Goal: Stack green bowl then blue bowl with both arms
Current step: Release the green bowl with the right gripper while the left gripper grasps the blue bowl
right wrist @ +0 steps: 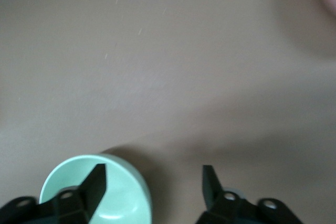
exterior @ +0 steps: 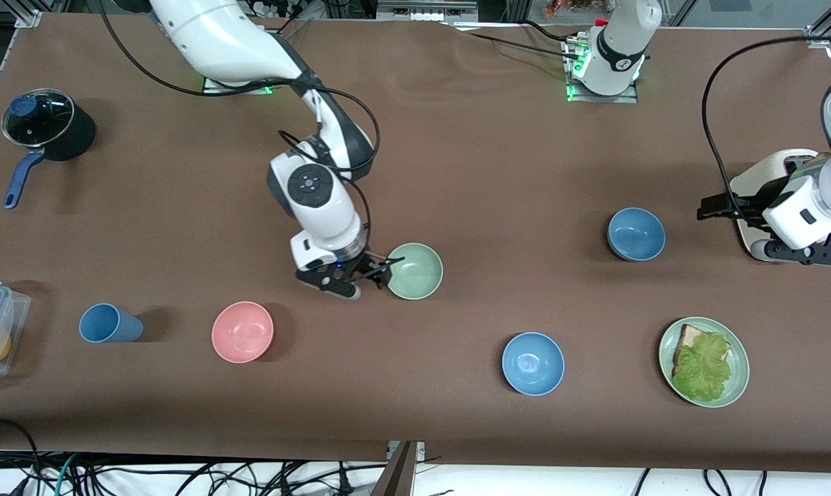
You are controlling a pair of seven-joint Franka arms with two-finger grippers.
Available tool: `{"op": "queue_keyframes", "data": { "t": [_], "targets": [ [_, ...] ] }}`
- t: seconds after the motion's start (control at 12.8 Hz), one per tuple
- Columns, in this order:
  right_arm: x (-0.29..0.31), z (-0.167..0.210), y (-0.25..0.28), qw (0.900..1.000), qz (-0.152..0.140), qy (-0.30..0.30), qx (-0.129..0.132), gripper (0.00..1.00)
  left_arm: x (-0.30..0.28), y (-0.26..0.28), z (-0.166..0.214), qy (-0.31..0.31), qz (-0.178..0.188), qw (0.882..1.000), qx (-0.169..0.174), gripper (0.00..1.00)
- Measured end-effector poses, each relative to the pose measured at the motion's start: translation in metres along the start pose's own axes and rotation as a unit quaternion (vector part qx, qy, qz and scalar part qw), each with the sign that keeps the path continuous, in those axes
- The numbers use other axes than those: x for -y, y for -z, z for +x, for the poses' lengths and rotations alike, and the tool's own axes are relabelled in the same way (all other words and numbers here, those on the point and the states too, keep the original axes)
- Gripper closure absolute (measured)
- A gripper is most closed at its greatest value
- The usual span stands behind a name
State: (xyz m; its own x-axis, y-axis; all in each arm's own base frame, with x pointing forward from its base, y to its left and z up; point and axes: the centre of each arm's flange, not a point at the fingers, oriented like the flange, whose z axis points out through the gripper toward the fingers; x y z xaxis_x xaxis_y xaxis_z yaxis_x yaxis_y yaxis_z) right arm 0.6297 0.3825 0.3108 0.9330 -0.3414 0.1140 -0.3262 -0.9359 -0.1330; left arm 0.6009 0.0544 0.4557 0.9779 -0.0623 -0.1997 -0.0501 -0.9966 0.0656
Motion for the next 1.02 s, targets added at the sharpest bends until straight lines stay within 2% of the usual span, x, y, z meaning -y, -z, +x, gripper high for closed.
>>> {"op": "queue_keyframes", "data": {
  "t": [0.08,0.39,0.47,0.63,0.7,0.86,1.02],
  "targets": [
    [-0.009,0.018,0.025,1.000,-0.010,0.017,0.003,0.01,0.013,-0.018,0.000,0.010,-0.005,1.000,-0.002,0.00],
    [-0.106,0.096,0.124,0.996,-0.053,0.059,0.032,0.00,0.033,-0.088,-0.003,0.025,-0.032,0.999,-0.013,0.00],
    [-0.139,0.114,0.148,0.996,-0.048,0.054,0.050,0.00,0.033,-0.105,-0.005,0.028,-0.034,0.999,-0.018,0.00],
    [-0.209,0.142,0.192,0.995,-0.018,0.040,0.092,0.00,0.035,-0.141,-0.009,0.030,-0.029,0.999,-0.034,0.01],
    [-0.236,0.148,0.213,0.993,-0.009,0.048,0.104,0.00,0.037,-0.159,-0.011,0.021,-0.025,0.998,-0.045,0.01],
    [-0.261,0.143,0.257,0.992,-0.005,0.071,0.104,0.00,0.040,-0.194,-0.018,0.011,-0.026,0.998,-0.060,0.03],
    [-0.272,0.124,0.284,0.992,-0.019,0.082,0.097,0.00,0.041,-0.218,-0.023,0.010,-0.035,0.997,-0.061,0.04]
  ]
}}
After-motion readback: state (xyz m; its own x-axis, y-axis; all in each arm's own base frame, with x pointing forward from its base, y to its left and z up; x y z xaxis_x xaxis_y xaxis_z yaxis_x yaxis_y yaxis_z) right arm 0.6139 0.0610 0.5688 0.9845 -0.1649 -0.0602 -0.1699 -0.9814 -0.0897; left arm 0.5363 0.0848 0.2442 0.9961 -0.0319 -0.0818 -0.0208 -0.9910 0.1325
